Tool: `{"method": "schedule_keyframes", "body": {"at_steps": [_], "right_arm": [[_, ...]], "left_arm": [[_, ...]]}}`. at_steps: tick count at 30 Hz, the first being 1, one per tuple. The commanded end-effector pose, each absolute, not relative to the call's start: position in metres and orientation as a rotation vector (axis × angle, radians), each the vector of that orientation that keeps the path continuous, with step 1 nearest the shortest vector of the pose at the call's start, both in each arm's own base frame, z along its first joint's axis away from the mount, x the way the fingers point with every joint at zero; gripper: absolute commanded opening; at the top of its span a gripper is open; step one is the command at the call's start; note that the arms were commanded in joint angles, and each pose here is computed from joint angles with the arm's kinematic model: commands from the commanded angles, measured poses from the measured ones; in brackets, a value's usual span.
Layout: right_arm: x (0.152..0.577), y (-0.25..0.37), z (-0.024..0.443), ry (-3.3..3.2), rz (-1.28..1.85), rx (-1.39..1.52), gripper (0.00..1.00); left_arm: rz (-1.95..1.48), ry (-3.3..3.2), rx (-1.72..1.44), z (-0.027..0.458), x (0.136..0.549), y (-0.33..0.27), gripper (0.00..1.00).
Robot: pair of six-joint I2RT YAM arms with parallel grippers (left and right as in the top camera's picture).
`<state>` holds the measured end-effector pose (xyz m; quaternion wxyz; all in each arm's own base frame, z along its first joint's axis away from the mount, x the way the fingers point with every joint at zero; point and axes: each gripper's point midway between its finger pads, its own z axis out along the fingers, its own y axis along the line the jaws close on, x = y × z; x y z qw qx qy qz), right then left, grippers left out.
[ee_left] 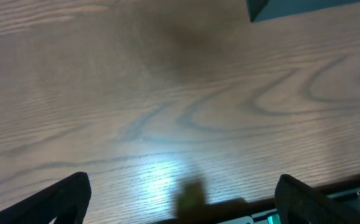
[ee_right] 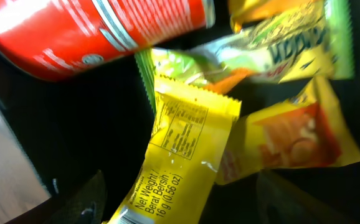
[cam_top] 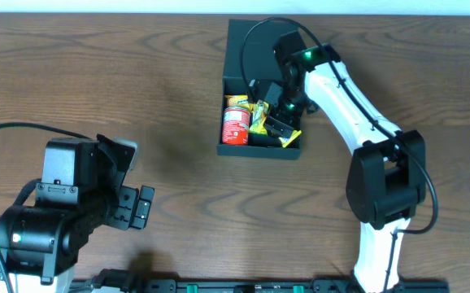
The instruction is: Pack container
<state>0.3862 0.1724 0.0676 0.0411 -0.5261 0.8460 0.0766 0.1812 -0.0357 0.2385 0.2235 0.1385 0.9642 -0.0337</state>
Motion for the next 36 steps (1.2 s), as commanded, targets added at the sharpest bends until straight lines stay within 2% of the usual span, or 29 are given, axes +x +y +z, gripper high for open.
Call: {"method": "schedule_keyframes", "body": {"at_steps": [1, 4, 11, 19, 27, 36], "right_arm": [[0.380, 0.167, 0.055, 2.671, 0.195, -1.569, 0.74], [0.377, 0.165, 0.051, 2.688, 0.194, -1.566, 0.72], [0.375, 0.163, 0.045, 2.695, 0.180, -1.573, 0.52], [0.369, 0.173, 0.044, 2.535, 0.175, -1.817, 0.52], [0.349, 0.192, 0.047, 2.340, 0.311, -2.055, 0.37], [0.345, 0.202, 0.050, 2.135, 0.407, -2.190, 0.36]], "left_arm": [[-0.099, 2.669, 0.370, 0.237, 0.180, -0.035, 0.95], [-0.099, 2.668, 0.370, 0.238, 0.180, -0.035, 0.95], [-0.099, 2.669, 0.370, 0.237, 0.180, -0.035, 0.95], [-0.099, 2.669, 0.370, 0.237, 0.180, -0.035, 0.95], [-0.102, 2.676, 0.360, 0.237, 0.179, -0.035, 0.95], [-0.102, 2.698, 0.362, 0.235, 0.174, -0.035, 0.95]]}}
